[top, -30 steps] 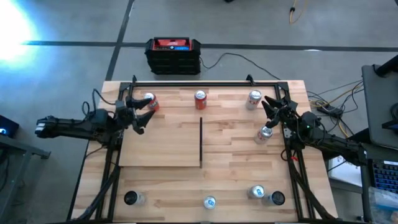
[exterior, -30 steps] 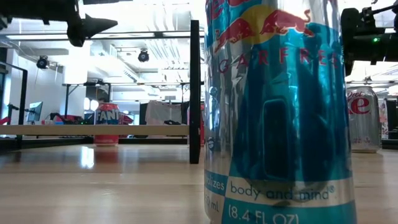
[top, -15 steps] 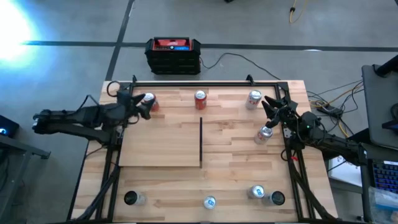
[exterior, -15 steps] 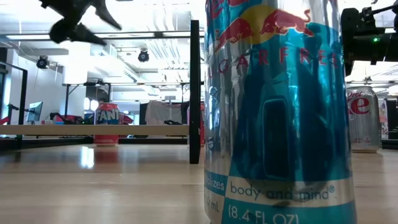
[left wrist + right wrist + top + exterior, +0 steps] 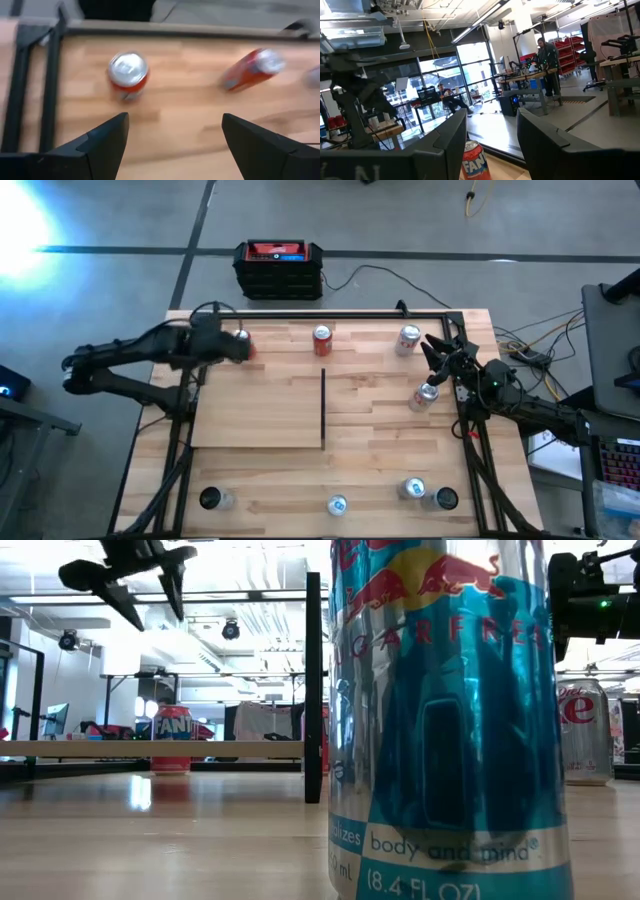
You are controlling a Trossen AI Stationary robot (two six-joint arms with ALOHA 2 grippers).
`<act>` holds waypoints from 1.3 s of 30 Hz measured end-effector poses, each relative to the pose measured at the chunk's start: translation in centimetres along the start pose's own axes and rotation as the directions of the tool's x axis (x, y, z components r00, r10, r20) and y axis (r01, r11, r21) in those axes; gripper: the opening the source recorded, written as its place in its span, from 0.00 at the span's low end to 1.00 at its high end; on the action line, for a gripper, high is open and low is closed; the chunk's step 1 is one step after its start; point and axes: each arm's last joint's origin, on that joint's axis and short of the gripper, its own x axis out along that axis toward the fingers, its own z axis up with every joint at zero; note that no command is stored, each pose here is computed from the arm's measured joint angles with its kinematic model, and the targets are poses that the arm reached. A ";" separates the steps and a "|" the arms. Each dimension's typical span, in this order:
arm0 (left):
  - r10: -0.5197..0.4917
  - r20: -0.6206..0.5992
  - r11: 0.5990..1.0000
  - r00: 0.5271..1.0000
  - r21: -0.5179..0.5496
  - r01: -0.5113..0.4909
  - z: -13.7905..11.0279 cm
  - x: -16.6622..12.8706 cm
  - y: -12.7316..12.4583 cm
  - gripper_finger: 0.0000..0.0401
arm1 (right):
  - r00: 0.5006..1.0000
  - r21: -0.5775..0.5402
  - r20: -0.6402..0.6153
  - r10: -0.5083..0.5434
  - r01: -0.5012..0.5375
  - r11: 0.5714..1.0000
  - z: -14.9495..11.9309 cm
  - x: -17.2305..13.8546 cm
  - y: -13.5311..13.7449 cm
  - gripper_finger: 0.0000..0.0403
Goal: Place canned beverage on shelf
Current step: Put the left red soda can on the shelf
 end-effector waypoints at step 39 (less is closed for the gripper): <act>0.137 -0.559 0.857 0.818 -0.347 -0.381 8.4 18.2 3.3 0.76 | 1.000 0.000 0.000 0.000 0.000 1.000 0.0 0.0 0.0 0.39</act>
